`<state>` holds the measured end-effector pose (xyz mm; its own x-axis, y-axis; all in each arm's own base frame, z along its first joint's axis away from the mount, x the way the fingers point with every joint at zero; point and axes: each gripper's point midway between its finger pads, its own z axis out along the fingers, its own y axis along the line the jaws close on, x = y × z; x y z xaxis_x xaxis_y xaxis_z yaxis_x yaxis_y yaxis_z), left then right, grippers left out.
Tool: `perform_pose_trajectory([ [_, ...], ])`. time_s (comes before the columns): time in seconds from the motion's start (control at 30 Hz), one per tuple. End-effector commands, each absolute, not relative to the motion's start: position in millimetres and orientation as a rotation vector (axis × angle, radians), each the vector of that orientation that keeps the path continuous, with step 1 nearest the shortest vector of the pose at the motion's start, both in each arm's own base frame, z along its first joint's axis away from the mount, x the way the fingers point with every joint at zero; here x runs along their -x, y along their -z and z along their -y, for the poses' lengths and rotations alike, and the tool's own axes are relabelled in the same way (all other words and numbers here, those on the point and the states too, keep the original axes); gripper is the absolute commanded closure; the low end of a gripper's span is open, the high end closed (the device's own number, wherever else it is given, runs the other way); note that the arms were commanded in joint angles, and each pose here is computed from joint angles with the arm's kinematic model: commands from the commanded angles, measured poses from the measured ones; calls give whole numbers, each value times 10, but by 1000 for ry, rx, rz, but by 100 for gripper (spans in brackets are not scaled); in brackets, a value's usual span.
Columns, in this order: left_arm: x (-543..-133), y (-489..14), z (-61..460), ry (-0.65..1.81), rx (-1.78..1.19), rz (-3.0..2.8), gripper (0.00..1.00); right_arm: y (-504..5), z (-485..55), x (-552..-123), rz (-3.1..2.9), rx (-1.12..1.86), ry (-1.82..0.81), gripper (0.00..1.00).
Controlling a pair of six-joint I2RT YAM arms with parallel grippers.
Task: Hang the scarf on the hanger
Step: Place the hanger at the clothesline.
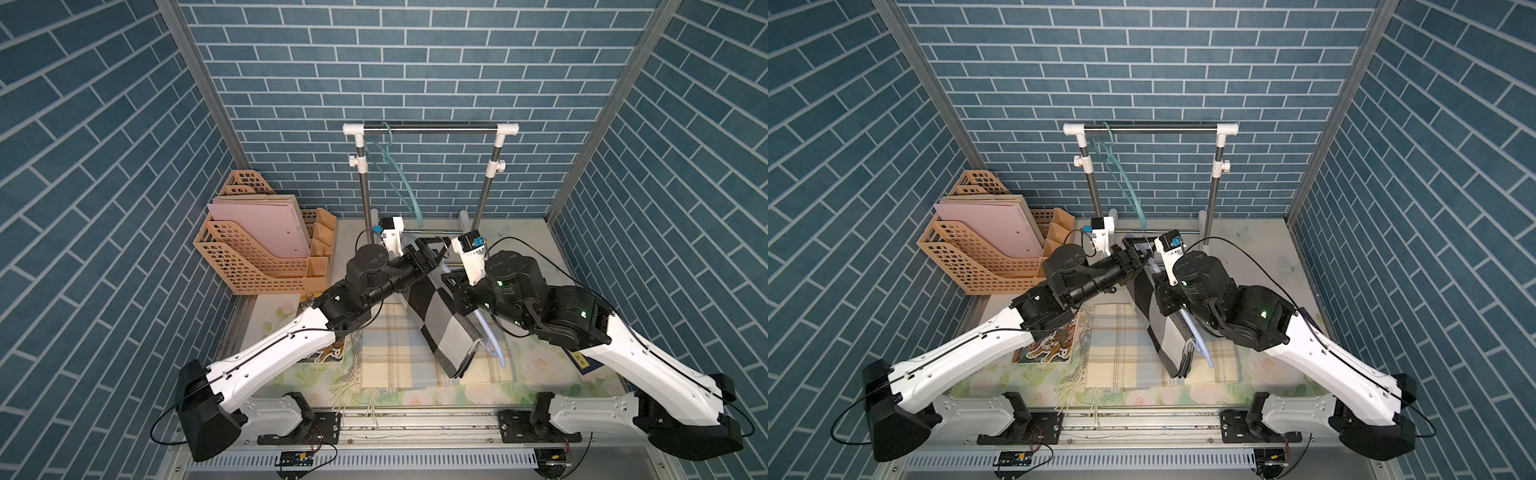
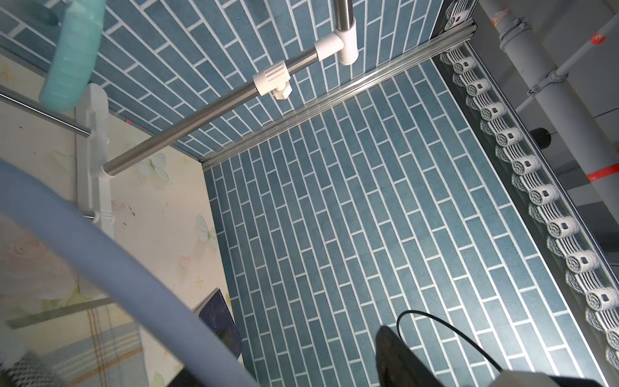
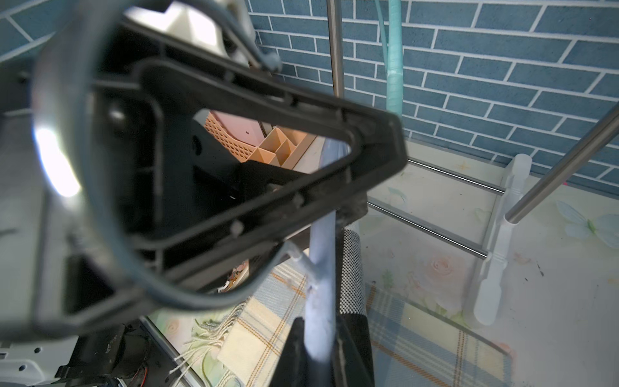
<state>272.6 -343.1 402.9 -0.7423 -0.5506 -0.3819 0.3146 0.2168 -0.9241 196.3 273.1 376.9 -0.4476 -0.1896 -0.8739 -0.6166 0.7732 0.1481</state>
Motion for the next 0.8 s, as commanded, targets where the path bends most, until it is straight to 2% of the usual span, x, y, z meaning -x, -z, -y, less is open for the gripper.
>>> perform_pose_trajectory([
  [0.0,-2714,-4179,3478,1667,218,-1760,37,-4174,-2612,-1973,-1871,547,-607,100],
  [0.23,-2771,-4193,3638,1735,223,-1751,69,-4146,-2566,-1961,-1880,562,-582,100],
  [0.37,-2780,-4234,3628,1760,244,-1726,100,-4139,-2537,-1959,-1883,569,-565,100],
  [0.53,-2827,-4313,3633,1772,286,-1717,100,-4157,-2469,-1930,-1875,572,-561,100],
  [0.57,-2840,-4320,3642,1776,296,-1716,100,-4166,-2451,-1921,-1871,572,-562,94],
  [0.6,-2847,-4330,3648,1785,306,-1713,100,-4166,-2435,-1914,-1871,572,-561,79],
  [0.67,-2861,-4380,3654,1814,324,-1694,100,-4139,-2406,-1898,-1875,575,-558,57],
  [0.7,-2871,-4410,3651,1827,337,-1681,100,-4095,-2390,-1898,-1883,575,-549,50],
  [0.77,-2897,-4475,3648,1854,356,-1656,100,-3994,-2344,-1880,-1897,573,-542,42],
])
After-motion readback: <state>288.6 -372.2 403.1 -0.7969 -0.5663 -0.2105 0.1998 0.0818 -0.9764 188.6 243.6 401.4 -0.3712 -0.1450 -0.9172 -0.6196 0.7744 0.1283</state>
